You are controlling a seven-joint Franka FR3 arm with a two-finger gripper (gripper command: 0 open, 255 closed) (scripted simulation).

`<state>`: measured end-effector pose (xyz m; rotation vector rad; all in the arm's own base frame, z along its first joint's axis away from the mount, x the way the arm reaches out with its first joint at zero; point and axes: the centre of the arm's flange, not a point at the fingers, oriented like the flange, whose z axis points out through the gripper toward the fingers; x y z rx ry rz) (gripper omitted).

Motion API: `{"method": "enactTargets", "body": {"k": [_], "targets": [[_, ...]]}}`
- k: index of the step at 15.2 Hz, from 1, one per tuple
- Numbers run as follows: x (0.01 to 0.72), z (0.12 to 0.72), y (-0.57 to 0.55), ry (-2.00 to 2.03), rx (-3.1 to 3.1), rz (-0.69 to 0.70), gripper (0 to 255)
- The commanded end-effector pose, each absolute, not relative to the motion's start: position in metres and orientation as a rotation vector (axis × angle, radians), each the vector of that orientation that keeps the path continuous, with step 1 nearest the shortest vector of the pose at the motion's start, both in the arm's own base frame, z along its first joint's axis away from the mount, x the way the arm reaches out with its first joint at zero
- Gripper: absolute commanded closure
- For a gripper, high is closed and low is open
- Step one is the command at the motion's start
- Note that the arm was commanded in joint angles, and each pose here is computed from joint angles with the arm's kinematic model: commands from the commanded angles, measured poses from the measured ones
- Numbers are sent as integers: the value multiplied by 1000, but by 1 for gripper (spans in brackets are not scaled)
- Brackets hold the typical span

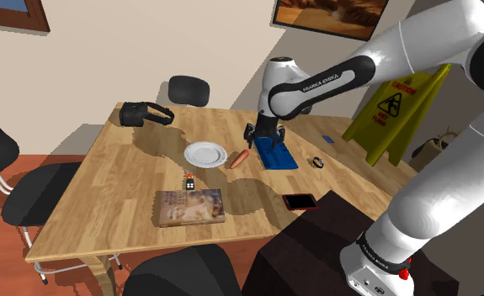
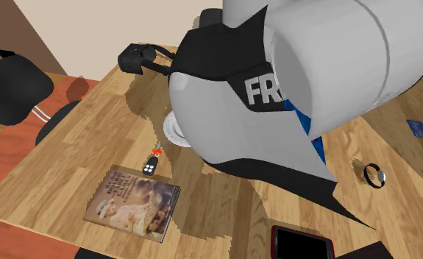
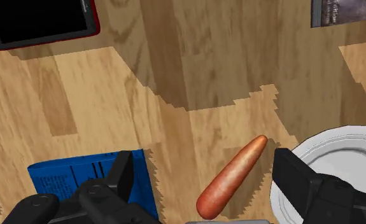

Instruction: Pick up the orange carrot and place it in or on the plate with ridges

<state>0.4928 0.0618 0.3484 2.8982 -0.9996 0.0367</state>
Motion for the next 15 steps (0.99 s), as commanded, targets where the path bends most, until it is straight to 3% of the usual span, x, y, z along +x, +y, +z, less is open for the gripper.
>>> {"method": "enactTargets", "body": {"k": [1, 15], "targets": [[508, 327, 62, -1124, 2863, 42, 0], [613, 212, 25, -1776, 2577, 73, 0]]}}
